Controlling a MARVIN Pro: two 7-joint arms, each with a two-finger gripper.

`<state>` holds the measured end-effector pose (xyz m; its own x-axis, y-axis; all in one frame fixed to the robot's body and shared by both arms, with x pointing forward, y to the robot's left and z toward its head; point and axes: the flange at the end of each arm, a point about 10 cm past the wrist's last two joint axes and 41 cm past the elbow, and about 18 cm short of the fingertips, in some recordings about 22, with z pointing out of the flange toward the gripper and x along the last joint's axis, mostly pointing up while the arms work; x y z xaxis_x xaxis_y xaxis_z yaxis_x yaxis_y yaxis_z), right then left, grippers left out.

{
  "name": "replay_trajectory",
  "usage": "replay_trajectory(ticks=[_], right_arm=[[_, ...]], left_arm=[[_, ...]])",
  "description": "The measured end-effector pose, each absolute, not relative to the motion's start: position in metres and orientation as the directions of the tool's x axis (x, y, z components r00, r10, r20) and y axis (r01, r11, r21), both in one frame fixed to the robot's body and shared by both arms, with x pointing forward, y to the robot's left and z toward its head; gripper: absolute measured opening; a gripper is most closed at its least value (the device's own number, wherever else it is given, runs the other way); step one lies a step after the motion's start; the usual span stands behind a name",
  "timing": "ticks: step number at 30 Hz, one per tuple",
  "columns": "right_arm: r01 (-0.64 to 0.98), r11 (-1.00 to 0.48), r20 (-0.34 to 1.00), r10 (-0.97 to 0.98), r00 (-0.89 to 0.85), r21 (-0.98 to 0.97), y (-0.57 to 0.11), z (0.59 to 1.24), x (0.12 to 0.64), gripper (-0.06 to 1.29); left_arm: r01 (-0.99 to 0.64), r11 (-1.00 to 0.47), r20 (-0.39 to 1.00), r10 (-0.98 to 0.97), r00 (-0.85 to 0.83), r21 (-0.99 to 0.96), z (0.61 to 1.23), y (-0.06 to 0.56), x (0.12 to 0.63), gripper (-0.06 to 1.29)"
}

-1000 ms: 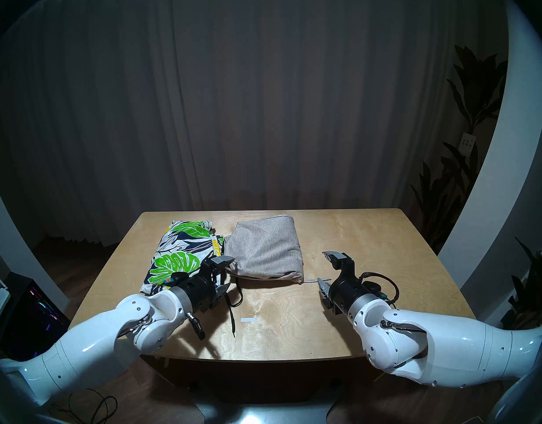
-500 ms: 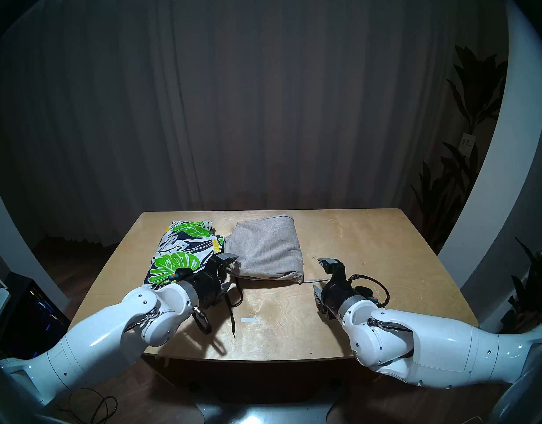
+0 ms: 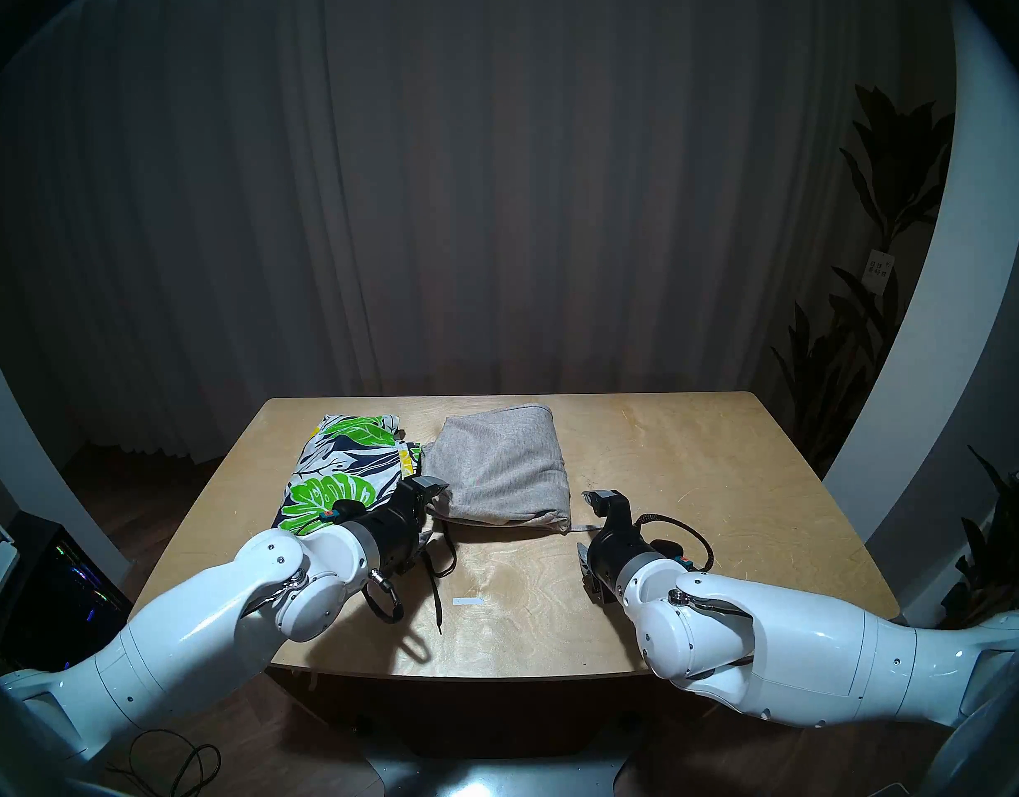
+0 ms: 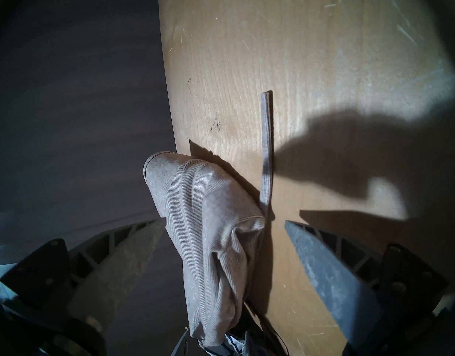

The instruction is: Fold pants twice and stack them

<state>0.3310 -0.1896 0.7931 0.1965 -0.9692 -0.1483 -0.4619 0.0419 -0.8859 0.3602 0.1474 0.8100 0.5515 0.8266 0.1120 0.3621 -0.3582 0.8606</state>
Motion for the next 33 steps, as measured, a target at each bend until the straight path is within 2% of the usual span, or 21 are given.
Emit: replay_trajectory(ticks=[33], right_arm=[[-0.468, 0.038, -0.142, -0.972, 0.188, -0.883, -0.159, 0.783, 0.360, 1.20]], left_arm=[[0.386, -0.435, 0.155, 0.802, 0.577, 0.814, 0.803, 0.128, 0.394, 1.23]])
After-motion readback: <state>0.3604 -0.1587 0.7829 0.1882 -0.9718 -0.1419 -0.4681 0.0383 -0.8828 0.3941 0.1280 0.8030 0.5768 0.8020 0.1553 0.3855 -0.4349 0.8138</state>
